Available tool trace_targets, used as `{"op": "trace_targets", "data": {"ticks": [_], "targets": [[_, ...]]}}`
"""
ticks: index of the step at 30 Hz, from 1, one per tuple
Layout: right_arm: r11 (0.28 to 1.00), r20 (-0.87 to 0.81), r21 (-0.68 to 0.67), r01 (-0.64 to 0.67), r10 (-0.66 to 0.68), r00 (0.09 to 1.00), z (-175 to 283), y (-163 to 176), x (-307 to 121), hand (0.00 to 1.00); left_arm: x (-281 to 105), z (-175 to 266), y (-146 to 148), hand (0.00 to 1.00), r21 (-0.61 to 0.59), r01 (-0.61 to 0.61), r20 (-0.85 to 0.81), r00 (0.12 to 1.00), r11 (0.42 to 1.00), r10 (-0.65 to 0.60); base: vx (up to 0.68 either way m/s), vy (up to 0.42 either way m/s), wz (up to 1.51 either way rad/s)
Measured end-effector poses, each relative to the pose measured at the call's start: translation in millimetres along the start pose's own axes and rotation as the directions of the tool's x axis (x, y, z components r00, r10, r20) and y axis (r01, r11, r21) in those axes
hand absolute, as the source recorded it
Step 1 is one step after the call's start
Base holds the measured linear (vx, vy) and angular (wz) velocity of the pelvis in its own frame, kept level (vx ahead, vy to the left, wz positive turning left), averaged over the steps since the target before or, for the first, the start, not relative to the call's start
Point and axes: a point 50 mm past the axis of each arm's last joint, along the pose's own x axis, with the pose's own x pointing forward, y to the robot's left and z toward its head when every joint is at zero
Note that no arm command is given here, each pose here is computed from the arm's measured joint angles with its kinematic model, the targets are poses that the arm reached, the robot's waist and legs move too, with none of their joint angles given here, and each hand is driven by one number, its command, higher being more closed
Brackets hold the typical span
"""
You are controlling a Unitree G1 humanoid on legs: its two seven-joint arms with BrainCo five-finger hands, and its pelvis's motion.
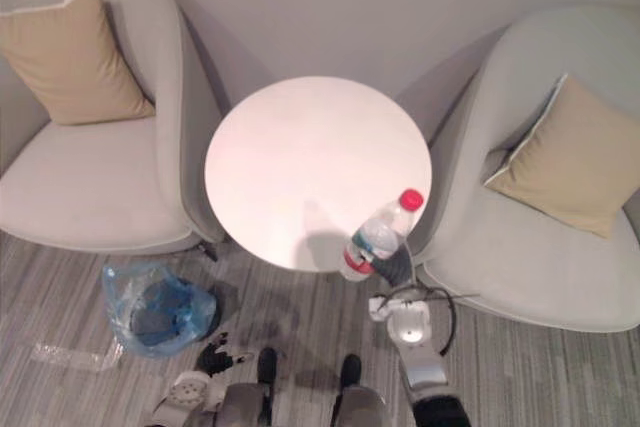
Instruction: Gather rubbish on tea table into small bin, then transfer packed bag to large trash can.
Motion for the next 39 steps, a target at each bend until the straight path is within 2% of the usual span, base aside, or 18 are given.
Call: {"op": "trace_targets", "data": {"ticks": [5, 10, 13, 17, 25, 27, 30, 34, 39], "targets": [[1.000, -0.007, -0.013, 0.008, -0.008, 1.000, -2.2, 1.1, -4.6, 1.00, -0.5, -3.5, -0.8, 0.00, 0.020, 0.011, -0.021, 1.000, 1.000, -0.011, -0.11, 0.003, 0.12], [1.000, 0.024, 0.008, -0.001, 0.001, 1.000, 5.6, 7.4, -6.0, 1.00, 0.4, -1.1, 5.8, 0.00, -0.024, -0.015, -0.014, 1.000, 1.000, 0.015, -0.10, -0.162, 0.78], [1.000, 0.090, 0.007, -0.013, 0.013, 0.996, 20.8, 10.4, 6.2, 1.00, 0.6, 3.9, -3.7, 0.00, -0.047, -0.003, -0.001, 1.000, 0.999, 0.003, -0.18, -0.135, 0.22], [1.000, 0.098, -0.023, -0.012, 0.014, 0.995, 20.8, 8.1, 6.6, 1.00, -0.1, 6.4, -13.2, 0.00, -0.055, 0.015, 0.008, 1.000, 0.998, -0.015, -0.21, -0.125, 0.45], [0.997, 0.042, -0.026, 0.070, -0.068, 0.997, 8.2, -8.6, 8.5, 1.00, -0.8, 4.4, -18.4, 0.00, -0.031, 0.033, -0.002, 0.999, 0.999, -0.033, -0.17, 0.012, 0.83], [0.997, 0.031, -0.018, 0.080, -0.080, 0.996, 7.0, -9.5, 8.7, 1.00, -1.3, 4.9, -24.7, 0.00, 0.005, 0.057, 0.000, 0.998, 0.998, -0.057, -0.10, 0.180, 0.82], [0.997, 0.003, 0.019, 0.075, -0.075, 0.997, 3.8, 0.4, 7.6, 1.00, -0.3, 4.4, -15.6, 0.00, 0.048, 0.042, 0.007, 0.999, 0.998, -0.042, -0.08, 0.184, 0.60], [0.999, -0.002, 0.042, -0.001, 0.001, 1.000, 4.9, 22.4, 6.0, 1.00, -1.0, -0.1, -9.7, 0.00, 0.078, 0.030, -0.003, 1.000, 0.997, -0.029, -0.04, 0.173, 0.15], [0.999, -0.028, 0.034, -0.007, 0.008, 1.000, -1.0, 22.5, 4.2, 1.00, -0.7, -0.2, -6.1, 0.00, 0.060, 0.010, -0.004, 1.000, 0.998, -0.010, 0.04, 0.123, 0.20]]}}
